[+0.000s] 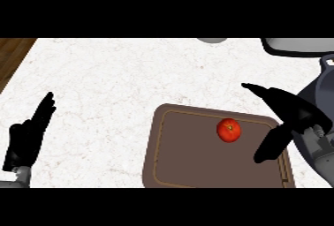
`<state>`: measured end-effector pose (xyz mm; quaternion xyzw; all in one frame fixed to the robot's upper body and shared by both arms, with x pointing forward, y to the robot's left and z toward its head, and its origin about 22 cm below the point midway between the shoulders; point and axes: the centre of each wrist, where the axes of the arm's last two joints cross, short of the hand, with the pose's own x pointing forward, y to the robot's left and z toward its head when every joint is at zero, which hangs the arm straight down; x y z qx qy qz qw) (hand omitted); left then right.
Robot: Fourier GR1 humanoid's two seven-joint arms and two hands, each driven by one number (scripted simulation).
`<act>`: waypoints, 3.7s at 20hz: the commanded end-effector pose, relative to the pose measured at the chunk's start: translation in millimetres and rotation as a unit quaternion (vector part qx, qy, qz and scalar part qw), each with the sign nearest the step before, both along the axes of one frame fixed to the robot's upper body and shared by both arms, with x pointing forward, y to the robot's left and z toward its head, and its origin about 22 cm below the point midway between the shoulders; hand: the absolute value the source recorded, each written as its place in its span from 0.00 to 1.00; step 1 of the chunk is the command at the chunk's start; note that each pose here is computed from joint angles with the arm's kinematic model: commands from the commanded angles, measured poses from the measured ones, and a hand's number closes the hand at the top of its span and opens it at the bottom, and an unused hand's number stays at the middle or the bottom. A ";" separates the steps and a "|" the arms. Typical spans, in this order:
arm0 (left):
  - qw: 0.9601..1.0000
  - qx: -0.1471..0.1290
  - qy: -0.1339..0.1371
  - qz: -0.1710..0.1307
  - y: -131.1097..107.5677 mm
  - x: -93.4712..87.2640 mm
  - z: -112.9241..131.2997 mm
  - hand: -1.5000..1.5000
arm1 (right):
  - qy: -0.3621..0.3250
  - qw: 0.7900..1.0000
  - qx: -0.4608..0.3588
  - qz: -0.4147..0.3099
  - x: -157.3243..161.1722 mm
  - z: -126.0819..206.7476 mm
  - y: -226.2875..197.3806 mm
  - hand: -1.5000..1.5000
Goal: Pick the tomato from the tray and place it in the pot
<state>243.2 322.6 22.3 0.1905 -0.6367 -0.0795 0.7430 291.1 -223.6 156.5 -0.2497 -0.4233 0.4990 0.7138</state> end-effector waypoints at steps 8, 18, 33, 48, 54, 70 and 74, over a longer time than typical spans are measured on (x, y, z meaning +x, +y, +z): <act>1.000 -0.010 0.001 0.019 8.7 7.6 -1.6 0.50 | 0.078 0.995 -0.055 0.021 41.3 -19.1 52.7 0.00; 1.000 -0.005 0.008 0.007 16.9 -5.3 -5.3 0.50 | 0.113 0.989 -0.093 0.026 44.9 -46.5 62.0 0.00; 1.000 0.005 0.005 0.015 9.1 -19.1 -2.3 0.50 | 0.115 0.988 -0.104 0.005 42.7 -99.6 74.7 0.00; 1.000 -0.002 -0.003 0.018 19.9 -17.2 0.0 0.50 | 0.117 0.985 -0.106 0.067 45.0 -114.5 63.2 1.00; 1.000 0.002 0.002 0.016 12.8 -13.8 -1.2 0.50 | 0.102 0.988 -0.099 0.061 45.7 -90.6 62.8 1.00; 0.994 -0.001 0.033 0.102 42.2 -45.2 -19.6 0.50 | -0.265 0.856 -0.019 0.444 -94.6 32.2 -2.3 1.00; 0.994 -0.007 0.025 0.106 42.1 -46.3 -16.2 0.50 | -0.375 0.841 0.014 0.389 -101.4 57.6 -32.6 1.00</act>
